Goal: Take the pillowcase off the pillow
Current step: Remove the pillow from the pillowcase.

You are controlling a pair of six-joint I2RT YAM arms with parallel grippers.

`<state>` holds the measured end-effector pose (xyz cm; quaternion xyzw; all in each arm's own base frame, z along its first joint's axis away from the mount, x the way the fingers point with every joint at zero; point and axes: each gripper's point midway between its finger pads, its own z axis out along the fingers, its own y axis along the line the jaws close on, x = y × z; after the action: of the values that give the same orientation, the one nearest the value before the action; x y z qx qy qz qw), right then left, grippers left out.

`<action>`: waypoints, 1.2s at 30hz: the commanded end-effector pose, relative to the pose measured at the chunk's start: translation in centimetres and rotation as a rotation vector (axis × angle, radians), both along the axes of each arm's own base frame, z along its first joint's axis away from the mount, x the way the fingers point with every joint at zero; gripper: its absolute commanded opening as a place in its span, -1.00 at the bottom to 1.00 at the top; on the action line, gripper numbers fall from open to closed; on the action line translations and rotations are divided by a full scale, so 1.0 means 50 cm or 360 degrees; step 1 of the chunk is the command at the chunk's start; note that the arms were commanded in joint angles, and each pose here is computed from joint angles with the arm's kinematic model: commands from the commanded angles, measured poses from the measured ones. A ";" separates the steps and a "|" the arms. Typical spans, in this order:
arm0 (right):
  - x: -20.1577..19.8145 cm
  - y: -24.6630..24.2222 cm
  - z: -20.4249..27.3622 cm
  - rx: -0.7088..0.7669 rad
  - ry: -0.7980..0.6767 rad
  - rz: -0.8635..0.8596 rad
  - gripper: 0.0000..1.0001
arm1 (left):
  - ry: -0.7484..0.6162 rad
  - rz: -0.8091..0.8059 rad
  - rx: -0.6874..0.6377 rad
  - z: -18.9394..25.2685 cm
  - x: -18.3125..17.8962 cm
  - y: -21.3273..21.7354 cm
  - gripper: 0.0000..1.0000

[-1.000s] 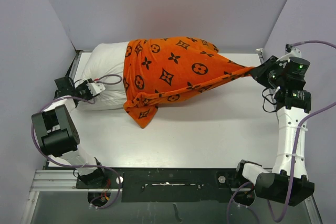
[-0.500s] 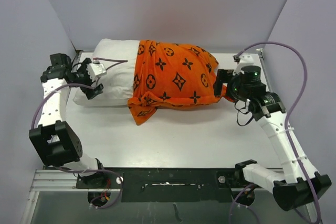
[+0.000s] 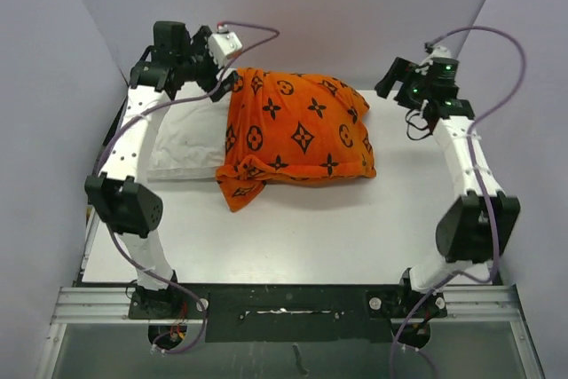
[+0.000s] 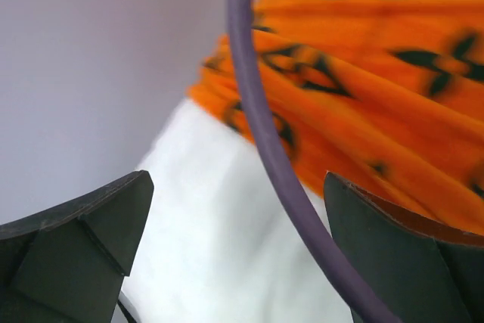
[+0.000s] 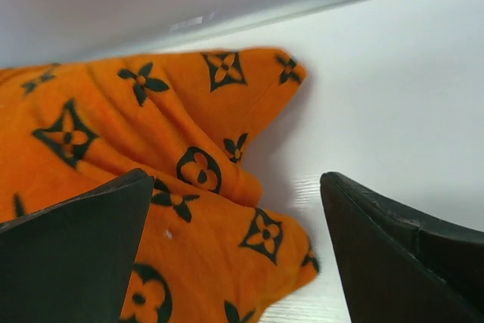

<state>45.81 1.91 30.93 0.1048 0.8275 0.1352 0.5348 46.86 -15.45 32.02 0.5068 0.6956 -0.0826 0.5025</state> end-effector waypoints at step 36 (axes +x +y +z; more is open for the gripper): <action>-0.341 0.254 -0.367 0.0254 0.0507 0.0715 0.96 | 0.1135 0.0269 0.0080 -0.370 -0.034 0.134 0.23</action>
<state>29.26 13.58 14.86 0.0104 0.8804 0.2777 0.3842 52.57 -9.83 18.67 0.3981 0.8233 -0.1543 0.3740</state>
